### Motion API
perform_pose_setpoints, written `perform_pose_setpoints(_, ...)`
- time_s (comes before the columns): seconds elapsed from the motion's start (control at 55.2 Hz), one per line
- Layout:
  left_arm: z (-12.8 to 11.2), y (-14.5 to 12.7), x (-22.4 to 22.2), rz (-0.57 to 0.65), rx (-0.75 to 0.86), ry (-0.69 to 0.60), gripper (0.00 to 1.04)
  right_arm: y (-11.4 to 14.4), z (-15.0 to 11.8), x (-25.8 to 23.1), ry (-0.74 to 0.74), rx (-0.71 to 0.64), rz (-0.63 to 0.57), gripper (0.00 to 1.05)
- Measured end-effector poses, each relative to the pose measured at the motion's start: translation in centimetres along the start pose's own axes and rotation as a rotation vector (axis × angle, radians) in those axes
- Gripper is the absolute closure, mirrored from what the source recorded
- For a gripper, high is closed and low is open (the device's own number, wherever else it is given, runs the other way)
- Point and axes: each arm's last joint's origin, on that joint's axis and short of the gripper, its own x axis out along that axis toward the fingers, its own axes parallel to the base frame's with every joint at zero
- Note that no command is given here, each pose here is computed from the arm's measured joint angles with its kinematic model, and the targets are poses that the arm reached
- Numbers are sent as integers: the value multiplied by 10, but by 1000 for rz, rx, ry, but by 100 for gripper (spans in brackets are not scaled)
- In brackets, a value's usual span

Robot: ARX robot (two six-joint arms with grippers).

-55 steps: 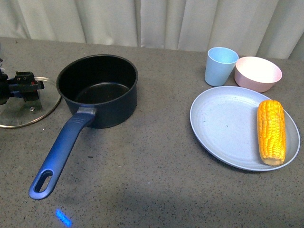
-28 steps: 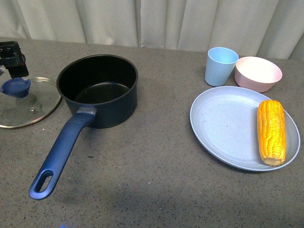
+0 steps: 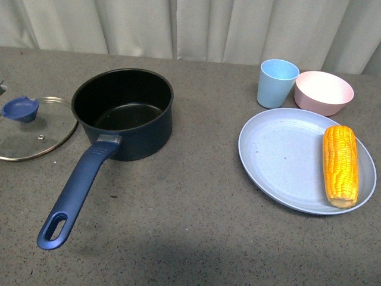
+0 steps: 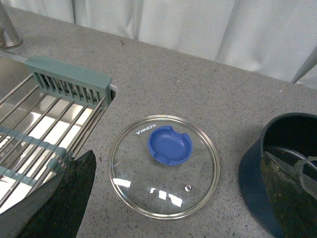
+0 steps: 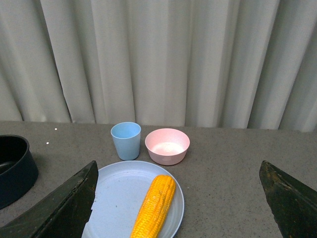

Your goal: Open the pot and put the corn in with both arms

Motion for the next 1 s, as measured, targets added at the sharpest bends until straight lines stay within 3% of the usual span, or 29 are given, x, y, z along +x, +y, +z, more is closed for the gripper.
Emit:
perform_pose_setpoints(0.073, -2, -2, -7, -120, 23, -107, 17, 0, 0, 0, 0, 0, 0, 9)
perform_pose_setpoints(0.181, -4, -7, -26, -192, 52, -232, 35, 0, 0, 0, 0, 0, 0, 9)
perform_pose_setpoints(0.58, -5, -16, -80, -197, 67, -255, 101, 0, 0, 0, 0, 0, 0, 9)
perform_pose_setpoints(0.997, -3, -22, -118, -198, 71, -260, 101, 0, 0, 0, 0, 0, -1, 9)
